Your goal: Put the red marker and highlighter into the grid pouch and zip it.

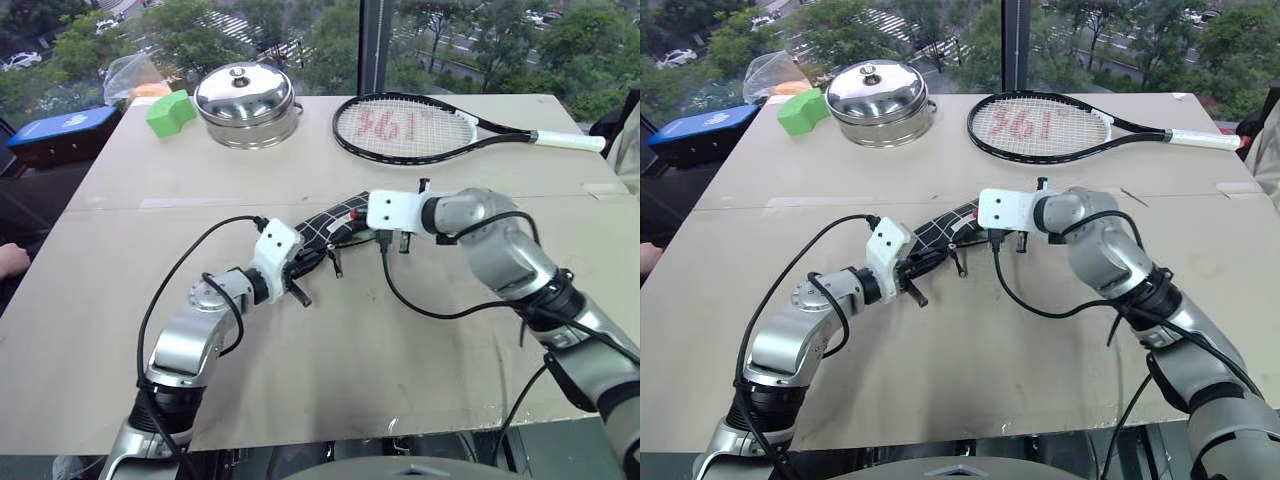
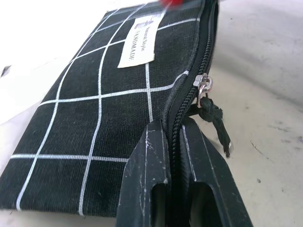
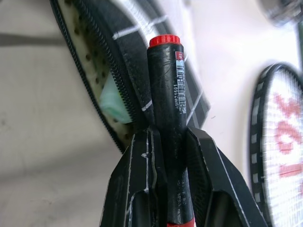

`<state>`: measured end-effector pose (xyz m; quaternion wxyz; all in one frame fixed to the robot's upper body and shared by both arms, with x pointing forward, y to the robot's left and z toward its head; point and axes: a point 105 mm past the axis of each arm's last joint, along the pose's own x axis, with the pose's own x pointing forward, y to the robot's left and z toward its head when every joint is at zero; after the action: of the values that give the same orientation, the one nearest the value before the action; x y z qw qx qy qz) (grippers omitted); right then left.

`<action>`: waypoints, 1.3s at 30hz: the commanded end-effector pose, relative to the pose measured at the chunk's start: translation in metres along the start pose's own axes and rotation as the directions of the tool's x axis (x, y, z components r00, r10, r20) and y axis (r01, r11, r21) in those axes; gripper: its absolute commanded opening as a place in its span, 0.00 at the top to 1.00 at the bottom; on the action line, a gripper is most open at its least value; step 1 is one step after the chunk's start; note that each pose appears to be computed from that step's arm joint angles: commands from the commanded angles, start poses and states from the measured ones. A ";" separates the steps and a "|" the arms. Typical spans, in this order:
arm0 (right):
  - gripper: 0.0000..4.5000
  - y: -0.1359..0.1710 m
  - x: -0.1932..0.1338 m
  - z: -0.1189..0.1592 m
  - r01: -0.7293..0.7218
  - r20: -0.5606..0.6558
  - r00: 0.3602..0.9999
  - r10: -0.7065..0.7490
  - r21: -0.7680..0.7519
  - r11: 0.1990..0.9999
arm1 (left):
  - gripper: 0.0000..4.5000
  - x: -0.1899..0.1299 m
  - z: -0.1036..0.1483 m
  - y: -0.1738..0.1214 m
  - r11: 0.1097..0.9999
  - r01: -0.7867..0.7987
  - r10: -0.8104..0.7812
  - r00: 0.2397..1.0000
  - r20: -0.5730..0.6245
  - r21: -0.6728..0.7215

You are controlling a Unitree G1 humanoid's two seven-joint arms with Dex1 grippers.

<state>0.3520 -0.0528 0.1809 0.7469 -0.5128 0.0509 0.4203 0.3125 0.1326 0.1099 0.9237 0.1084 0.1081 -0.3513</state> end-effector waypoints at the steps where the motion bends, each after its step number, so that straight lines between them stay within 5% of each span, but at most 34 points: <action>1: 0.98 -0.004 -0.024 0.010 0.028 0.054 0.998 -0.029 0.028 0.999 | 1.00 -0.003 0.015 0.000 1.000 -0.008 0.007 0.999 0.053 0.016; 20: 0.98 0.010 -0.006 -0.008 -0.001 -0.092 0.996 -0.010 -0.120 0.993 | 1.00 0.005 0.046 -0.025 0.998 0.057 -0.059 0.996 0.064 0.036; 31: 0.98 0.010 0.035 0.026 -0.042 0.011 0.999 0.043 -0.058 0.997 | 1.00 0.009 0.044 -0.036 0.987 0.108 -0.115 0.992 0.053 0.117; 38: 0.24 0.012 0.027 0.015 -0.071 0.071 0.995 0.071 0.000 0.997 | 1.00 0.006 0.040 -0.026 0.995 0.071 -0.075 0.995 0.060 0.076; 39: 0.24 0.011 0.020 0.013 -0.078 0.085 0.994 0.075 0.027 0.997 | 1.00 0.005 0.039 -0.024 0.996 0.065 -0.069 0.996 0.060 0.067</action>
<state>0.3584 -0.0212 0.1456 0.7213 -0.5072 0.0725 0.4660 0.3045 0.0971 0.1305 0.9047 0.1293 0.0966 -0.3943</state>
